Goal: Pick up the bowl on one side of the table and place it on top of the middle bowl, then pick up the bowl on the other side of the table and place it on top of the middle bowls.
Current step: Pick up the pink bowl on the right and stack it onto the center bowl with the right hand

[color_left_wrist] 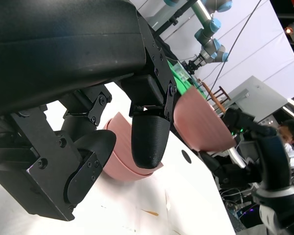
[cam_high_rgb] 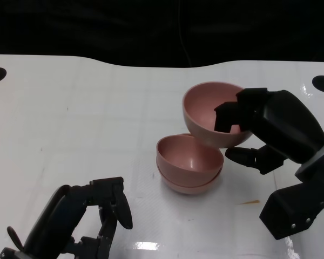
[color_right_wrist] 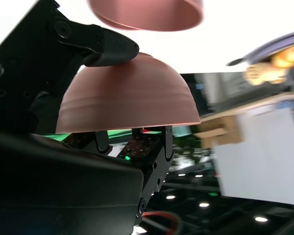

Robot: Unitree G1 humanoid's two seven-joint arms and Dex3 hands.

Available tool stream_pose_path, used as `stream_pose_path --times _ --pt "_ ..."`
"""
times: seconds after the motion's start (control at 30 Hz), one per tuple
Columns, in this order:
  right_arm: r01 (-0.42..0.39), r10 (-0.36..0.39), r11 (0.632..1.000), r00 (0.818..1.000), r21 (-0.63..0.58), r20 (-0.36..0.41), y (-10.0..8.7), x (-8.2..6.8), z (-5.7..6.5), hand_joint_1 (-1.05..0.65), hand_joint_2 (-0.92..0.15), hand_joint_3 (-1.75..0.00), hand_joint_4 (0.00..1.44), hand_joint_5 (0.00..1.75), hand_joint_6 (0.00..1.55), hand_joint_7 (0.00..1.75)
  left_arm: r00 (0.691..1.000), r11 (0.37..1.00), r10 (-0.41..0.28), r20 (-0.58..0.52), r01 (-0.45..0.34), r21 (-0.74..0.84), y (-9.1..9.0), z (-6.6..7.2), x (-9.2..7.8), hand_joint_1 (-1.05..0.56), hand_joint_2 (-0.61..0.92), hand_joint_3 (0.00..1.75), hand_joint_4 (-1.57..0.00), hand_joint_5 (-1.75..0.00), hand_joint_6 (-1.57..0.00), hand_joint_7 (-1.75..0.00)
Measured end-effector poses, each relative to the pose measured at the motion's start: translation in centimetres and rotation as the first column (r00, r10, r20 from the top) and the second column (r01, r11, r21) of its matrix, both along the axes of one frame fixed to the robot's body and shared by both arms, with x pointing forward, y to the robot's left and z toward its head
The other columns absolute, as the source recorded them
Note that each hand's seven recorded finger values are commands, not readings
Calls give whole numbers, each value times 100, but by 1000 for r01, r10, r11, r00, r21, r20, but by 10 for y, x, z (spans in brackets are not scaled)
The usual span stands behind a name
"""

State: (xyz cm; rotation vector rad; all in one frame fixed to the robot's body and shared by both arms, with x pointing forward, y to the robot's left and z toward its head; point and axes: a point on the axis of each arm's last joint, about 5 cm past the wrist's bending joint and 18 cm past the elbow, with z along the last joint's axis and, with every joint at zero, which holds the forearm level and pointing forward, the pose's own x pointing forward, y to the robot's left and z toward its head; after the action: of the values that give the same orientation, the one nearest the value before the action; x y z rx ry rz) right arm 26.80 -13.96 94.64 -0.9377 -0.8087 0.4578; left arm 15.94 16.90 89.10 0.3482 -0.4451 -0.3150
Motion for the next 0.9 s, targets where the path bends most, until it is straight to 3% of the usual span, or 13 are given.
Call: stream_pose_path --times 0.23,0.5,0.53,0.57,0.63,0.67,0.7,0.73,0.77,0.83,0.9 --pt "-124 123 992 988 2 -90 17 -1 -9 -13 -27 -138 100 175 88 160 1000 1000 -1 0 1 3 0 0 0 9 19 169 -91 -173 -88 -148" --pt "-150 145 988 981 -28 -132 23 -1 -17 -12 -33 -125 99 175 84 162 1000 1000 -1 0 1 2 0 0 0 8 19 168 -90 -173 -88 -148" --pt "-154 148 988 980 -35 -137 24 -1 -19 -13 -35 -124 97 175 86 148 1000 1000 -2 0 2 3 0 0 0 8 19 168 -90 -173 -88 -148" --pt "-156 149 987 979 -41 -141 25 0 -21 -13 -36 -122 96 161 91 120 1000 1000 -2 0 2 3 0 0 0 8 19 168 -90 -173 -88 -148" --pt "-153 144 987 978 -50 -148 25 0 -24 -14 -37 -121 95 152 97 99 1000 1000 -2 0 2 3 0 0 0 8 19 169 -90 -173 -88 -148" --pt "-153 143 987 978 -55 -150 25 0 -24 -15 -36 -119 86 145 90 91 1000 1000 -2 0 2 3 0 0 0 8 19 169 -90 -173 -88 -148" --pt "-152 141 987 978 -60 -152 25 0 -24 -17 -37 -108 76 111 80 70 1000 1000 -2 0 2 2 0 0 0 9 19 169 -90 -173 -88 -148" --pt "-149 137 986 978 -70 -154 25 1 -24 -18 -38 -99 77 79 81 44 1000 1000 -1 0 1 2 0 0 0 9 19 169 -90 -172 -88 -148" --pt "-147 131 985 979 -91 -158 25 1 -23 -19 -39 -95 78 66 82 33 1000 1000 -2 0 2 1 0 0 0 9 19 169 -90 -172 -88 -148" --pt "-144 124 983 978 -113 -170 26 1 -23 -19 -40 -93 80 56 84 23 1000 1000 -2 0 2 1 0 0 0 9 19 169 -91 -172 -88 -148" --pt "-143 121 981 979 -130 -165 26 1 -23 -32 -59 -63 58 63 76 13 1000 1000 -2 0 2 1 0 0 0 10 18 169 -91 -172 -88 -148"
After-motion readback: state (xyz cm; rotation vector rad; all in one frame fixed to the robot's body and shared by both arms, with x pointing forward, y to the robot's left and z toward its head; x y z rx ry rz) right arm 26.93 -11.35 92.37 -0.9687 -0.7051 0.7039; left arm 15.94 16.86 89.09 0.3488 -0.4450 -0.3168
